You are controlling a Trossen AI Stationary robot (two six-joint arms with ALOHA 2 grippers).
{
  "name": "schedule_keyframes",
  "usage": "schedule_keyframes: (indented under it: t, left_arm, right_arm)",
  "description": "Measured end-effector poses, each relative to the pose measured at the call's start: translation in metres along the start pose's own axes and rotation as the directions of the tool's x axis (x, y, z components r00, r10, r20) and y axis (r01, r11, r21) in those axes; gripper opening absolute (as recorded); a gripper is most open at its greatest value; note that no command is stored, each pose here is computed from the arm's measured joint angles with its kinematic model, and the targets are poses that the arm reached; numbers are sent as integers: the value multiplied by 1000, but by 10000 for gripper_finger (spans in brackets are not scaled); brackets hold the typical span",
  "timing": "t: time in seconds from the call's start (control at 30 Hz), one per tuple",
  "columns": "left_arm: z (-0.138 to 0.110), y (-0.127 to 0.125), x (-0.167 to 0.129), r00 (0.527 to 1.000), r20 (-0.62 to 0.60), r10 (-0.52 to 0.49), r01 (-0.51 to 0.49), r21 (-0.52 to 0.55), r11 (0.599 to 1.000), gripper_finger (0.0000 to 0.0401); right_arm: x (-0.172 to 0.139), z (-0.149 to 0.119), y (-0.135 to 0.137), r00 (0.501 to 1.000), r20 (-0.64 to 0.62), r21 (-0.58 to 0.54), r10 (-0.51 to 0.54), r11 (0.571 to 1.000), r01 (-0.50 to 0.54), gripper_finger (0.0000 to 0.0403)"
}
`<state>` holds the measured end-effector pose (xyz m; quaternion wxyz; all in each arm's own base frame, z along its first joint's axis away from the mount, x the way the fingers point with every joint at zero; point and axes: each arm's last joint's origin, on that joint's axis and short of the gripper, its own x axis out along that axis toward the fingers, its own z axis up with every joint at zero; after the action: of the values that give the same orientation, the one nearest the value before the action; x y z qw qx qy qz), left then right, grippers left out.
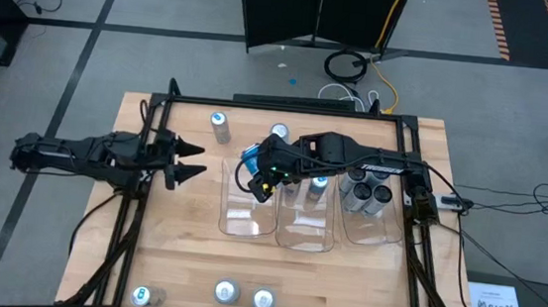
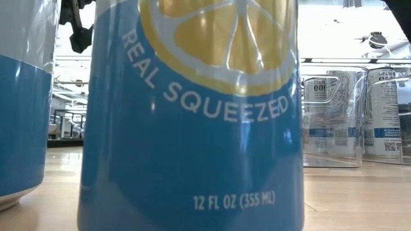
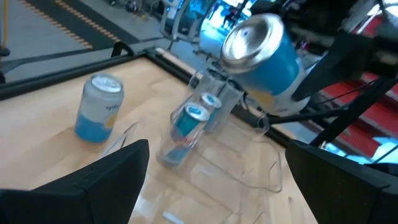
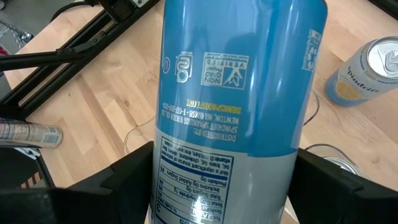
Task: Sort soda cans
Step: Adjust the blue-white soda can in the left transparent bin
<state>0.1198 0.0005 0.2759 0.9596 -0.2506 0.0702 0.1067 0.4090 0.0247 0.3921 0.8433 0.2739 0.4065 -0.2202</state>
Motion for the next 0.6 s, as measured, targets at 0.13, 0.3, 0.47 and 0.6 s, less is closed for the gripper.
schedule_keyframes:
  t: [0.13, 0.3, 0.47, 0.6]
  left_arm:
    - [-4, 0, 8, 999, -46, 9, -9, 3, 1000, 384]
    - [-5, -2, 16, 998, -57, 4, -3, 4, 1000, 384]
    - [-1, -6, 20, 998, -31, -47, 49, 87, 995, 384]
    - [-2, -7, 21, 997, -41, -58, 63, 130, 990, 384]
  right_arm:
    - [0, 0, 0, 1000, 0, 0, 0, 1000, 0, 286]
    - [0, 0, 0, 1000, -1, 0, 1, 1000, -1, 286]
    - [0, 0, 0, 1000, -6, 0, 6, 1000, -6, 286]
    - [0, 0, 0, 1000, -7, 0, 7, 1000, -7, 286]
